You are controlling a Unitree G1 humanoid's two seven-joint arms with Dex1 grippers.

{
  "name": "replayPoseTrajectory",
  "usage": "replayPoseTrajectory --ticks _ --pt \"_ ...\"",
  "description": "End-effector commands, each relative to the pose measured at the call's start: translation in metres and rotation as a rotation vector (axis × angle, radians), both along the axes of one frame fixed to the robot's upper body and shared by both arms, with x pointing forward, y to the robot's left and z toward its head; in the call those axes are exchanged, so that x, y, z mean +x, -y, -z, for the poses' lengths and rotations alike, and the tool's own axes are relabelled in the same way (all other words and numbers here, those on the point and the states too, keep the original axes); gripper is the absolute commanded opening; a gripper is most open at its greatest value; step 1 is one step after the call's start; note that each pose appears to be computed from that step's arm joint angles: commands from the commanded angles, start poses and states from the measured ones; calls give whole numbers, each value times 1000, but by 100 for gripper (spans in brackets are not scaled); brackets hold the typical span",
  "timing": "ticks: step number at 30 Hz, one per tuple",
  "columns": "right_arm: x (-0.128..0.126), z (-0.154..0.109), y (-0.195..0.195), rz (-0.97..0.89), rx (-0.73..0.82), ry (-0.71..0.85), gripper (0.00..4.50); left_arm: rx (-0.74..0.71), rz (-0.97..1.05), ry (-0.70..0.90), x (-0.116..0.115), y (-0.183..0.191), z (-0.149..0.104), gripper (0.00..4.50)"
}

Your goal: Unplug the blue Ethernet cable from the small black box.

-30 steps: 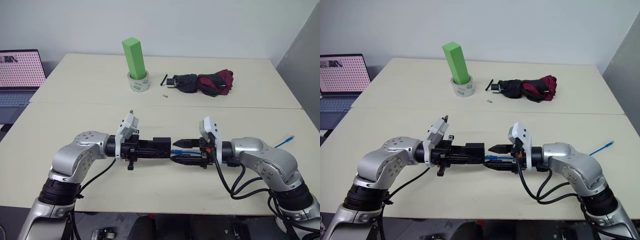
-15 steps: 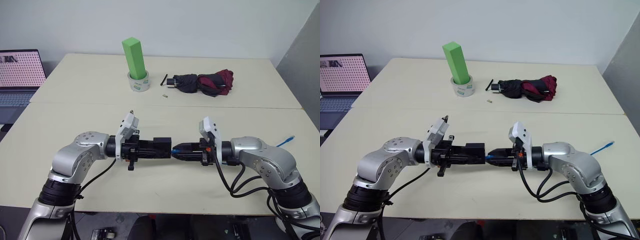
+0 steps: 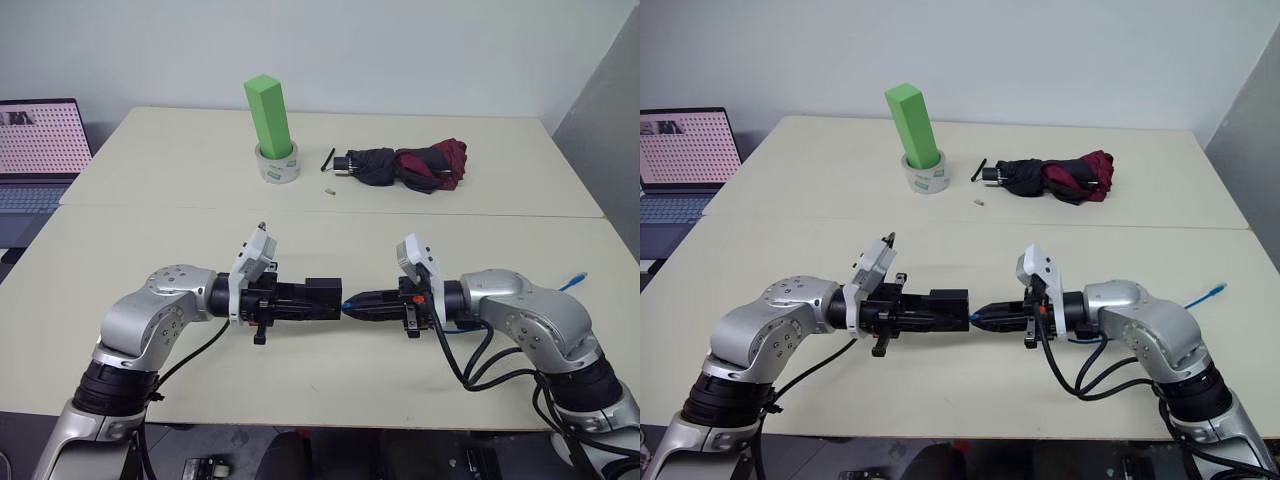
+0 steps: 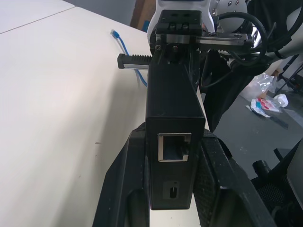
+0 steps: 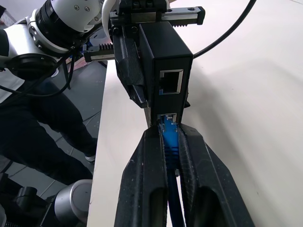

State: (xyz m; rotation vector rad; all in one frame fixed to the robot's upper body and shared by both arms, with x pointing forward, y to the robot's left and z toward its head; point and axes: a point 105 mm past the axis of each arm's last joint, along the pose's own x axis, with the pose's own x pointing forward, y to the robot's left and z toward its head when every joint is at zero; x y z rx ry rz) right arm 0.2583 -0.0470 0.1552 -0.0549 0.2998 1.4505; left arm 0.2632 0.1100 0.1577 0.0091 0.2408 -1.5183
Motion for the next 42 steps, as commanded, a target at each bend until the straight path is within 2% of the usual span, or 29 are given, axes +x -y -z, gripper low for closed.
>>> replayPoseTrajectory --ticks 1,5,8,12,15,17,20,22,25,27,30,33,36,42 --pt "7 -6 14 17 -25 34 5 47 16 56 -4 -7 3 79" --pt "14 -2 28 59 -58 44 5 113 -32 112 3 -18 13 79" --pt "30 2 41 140 -73 72 5 141 -56 137 6 -23 19 79" --pt "102 10 65 539 -141 285 5 138 -103 151 11 -26 22 79" --pt "142 16 90 804 -222 410 5 141 -126 170 14 -25 24 79" --pt "155 20 100 893 -232 422 75 145 -144 186 17 -25 25 79" --pt "161 23 103 923 -215 414 133 142 -185 216 24 -25 24 79" --pt "156 20 102 890 -192 404 191 128 -243 240 32 -28 21 79" --pt "147 13 100 840 -166 404 240 116 -330 284 42 -33 19 79" --pt "134 1 95 767 -140 434 290 100 -445 330 56 -41 15 79" --pt "92 -20 66 514 -32 432 349 67 -742 434 89 -66 6 79" --pt "58 -32 45 343 32 403 424 61 -911 494 103 -83 5 79" --pt "36 -36 23 232 28 402 424 38 -1085 558 114 -104 4 79" --pt "38 -37 11 229 6 414 424 -69 -1280 471 125 -123 17 79"
